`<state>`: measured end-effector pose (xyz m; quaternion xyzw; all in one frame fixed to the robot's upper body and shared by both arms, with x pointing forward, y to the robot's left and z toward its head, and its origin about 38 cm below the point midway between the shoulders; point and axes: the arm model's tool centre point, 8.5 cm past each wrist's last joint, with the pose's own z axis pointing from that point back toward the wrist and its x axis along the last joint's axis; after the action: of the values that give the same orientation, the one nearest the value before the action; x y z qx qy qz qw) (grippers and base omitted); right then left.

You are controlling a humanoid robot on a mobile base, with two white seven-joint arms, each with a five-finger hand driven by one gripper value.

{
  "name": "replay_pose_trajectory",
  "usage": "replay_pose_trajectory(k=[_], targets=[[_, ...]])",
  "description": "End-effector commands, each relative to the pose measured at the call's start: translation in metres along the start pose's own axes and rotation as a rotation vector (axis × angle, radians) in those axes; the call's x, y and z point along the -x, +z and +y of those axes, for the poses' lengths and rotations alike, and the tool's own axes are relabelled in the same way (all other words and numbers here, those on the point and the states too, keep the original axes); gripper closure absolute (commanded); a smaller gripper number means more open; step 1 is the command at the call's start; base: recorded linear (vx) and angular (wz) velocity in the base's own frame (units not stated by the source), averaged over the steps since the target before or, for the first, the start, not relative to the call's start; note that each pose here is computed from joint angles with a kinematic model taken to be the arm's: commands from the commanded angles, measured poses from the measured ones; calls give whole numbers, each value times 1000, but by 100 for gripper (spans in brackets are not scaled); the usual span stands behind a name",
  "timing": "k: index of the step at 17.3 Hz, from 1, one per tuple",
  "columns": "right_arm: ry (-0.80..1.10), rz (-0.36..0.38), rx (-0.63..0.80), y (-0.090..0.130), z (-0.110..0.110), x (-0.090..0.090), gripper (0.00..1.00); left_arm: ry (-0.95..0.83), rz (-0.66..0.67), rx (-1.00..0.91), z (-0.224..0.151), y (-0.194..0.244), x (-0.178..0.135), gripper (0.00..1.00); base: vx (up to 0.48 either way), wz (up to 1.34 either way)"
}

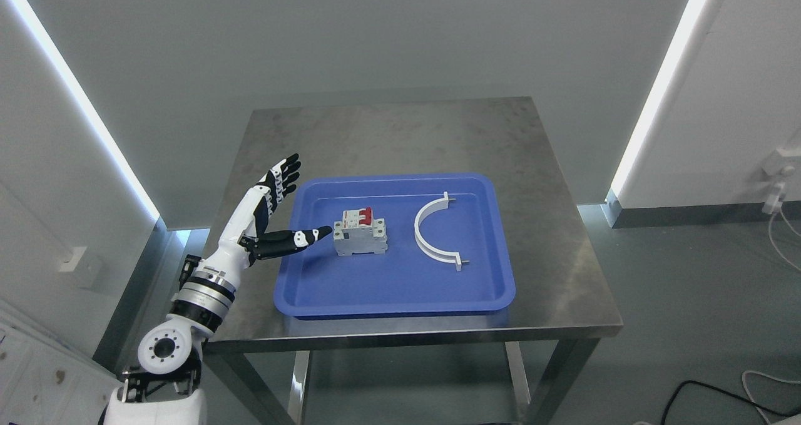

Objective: Place circuit breaker on shelf
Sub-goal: 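Reach the left hand toward the grey circuit breaker in the blue tray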

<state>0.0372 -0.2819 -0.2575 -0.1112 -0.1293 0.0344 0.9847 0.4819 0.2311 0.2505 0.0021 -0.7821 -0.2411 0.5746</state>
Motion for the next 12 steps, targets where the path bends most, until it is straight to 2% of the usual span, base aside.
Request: replay_pose_trajectory(k=[1,3,7,9,12], targets=[[48,179,12,1,-10,19,0,-200,92,139,-5,-16,-13,3,1,19],[48,179,12,1,-10,19,0,-192,100,213,-13,-14,-10,4,0,9],[48,179,12,1,-10,19,0,-195,93,232,-18,-19,-16,5,-1,3],[49,179,12,1,-10,19,0,-241,132,245,-24,-19,-8,8,-3,-5],[48,179,12,1,-10,19,0,-276,184,254,-29,-13,6,17,4,-31]])
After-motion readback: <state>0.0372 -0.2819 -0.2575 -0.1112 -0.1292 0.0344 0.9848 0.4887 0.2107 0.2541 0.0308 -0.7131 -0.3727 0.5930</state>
